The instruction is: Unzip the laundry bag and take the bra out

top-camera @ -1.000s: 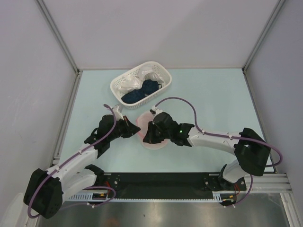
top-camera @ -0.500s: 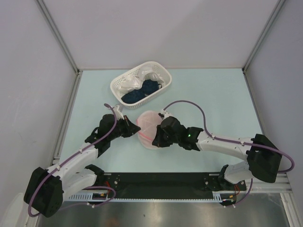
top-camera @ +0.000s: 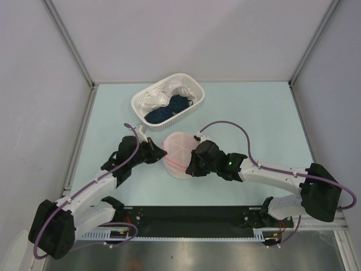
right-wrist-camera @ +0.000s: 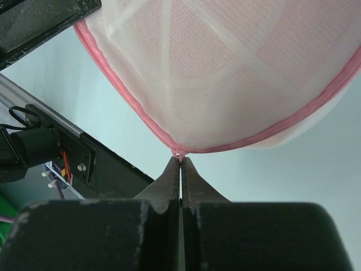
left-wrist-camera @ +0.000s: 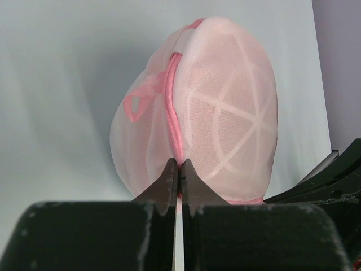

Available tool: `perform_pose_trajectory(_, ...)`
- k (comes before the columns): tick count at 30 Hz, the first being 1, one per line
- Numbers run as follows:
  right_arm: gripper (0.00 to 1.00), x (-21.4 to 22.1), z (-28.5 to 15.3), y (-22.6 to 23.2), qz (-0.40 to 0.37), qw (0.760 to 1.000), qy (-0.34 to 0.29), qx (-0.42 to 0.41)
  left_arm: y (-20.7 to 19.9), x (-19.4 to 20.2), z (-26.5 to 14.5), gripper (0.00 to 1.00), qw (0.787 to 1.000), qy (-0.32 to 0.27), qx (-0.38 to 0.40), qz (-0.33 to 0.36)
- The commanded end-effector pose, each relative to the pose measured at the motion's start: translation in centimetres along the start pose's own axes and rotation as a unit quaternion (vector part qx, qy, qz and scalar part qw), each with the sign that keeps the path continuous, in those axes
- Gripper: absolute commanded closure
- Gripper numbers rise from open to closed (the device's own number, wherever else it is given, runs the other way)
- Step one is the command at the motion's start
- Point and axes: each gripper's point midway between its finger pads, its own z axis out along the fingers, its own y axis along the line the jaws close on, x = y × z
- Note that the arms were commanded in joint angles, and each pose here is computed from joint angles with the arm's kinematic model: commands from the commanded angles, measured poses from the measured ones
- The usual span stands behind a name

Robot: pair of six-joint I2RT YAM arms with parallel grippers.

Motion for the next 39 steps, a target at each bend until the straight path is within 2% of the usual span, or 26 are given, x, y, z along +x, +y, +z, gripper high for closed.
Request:
perform_pose_trajectory(1, 1.0, -0.7, -0.5, -0.2, 0.0, 1.0, -0.013, 0.007, -1.1, -2.9, -0.1, 1.0, 0.999, -0.039, 0.005, 0.025)
perform_pose_trajectory(3, 1.0, -0.8, -0.4, 0.1, 0.001, 1.0, -0.013, 0.002, -1.0, -2.9, -0.2, 0.91, 0.999, -0.038, 0.001, 0.027)
perform_pose_trajectory(4, 1.0, -0.9, -0.4, 0.2, 0.001, 1.0, -0.015, -0.001, -1.1, -3.0, -0.3, 0.71, 0.999, -0.039, 0.001, 0.027)
perform_pose_trajectory(6, 1.0, -0.9, -0.3, 0.6, 0.001, 1.0, -0.015, -0.01, -1.1, -2.9, -0.5, 0.46, 0.999, -0.035, -0.001, 0.027)
perform_pose_trajectory(7, 1.0, -1.0, -0.2, 0.9, 0.002, 1.0, -0.015, -0.013, -1.4, -3.1, -0.7, 0.29, 0.999, -0.038, 0.003, 0.028)
perform_pose_trajectory(10, 1.0, -1.3, 0.0, 1.8, 0.0, 0.999, -0.017, -0.028, -1.7, -3.0, -1.1, 0.21, 0.999, -0.041, 0.011, 0.024)
perform_pose_trajectory(19, 1.0, -0.8, 1.6, 5.6, -0.03, 0.997, 0.003, -0.072, -0.4, -0.4, -2.0, 0.21, 1.0, -0.023, 0.006, -0.005)
perform_pose_trajectory(29, 1.0, -1.5, 3.9, 10.2, -0.063, 0.991, 0.013, -0.114, -0.2, 0.6, -2.7, 0.27, 1.0, -0.025, 0.009, -0.017)
perform_pose_trajectory(32, 1.0, -1.8, 4.3, 11.0, -0.068, 0.99, 0.013, -0.123, -0.4, 0.3, -2.9, 0.34, 0.999, -0.03, 0.012, -0.016)
perform_pose_trajectory(35, 1.0, -2.0, 4.6, 11.3, -0.069, 0.99, 0.013, -0.125, -0.4, 0.3, -2.9, 0.46, 0.999, -0.03, 0.013, -0.017)
perform_pose_trajectory(36, 1.0, -1.9, 4.7, 11.4, -0.069, 0.99, 0.014, -0.126, -0.4, 0.3, -2.9, 0.55, 0.999, -0.031, 0.011, -0.017)
perform_pose_trajectory(38, 1.0, -1.9, 4.8, 11.4, -0.067, 0.99, 0.014, -0.127, -0.3, 0.2, -2.8, 0.64, 0.999, -0.033, 0.011, -0.018)
perform_pose_trajectory(39, 1.0, -1.9, 4.8, 11.4, -0.067, 0.99, 0.014, -0.127, -0.4, 0.2, -2.8, 0.73, 0.999, -0.034, 0.011, -0.019)
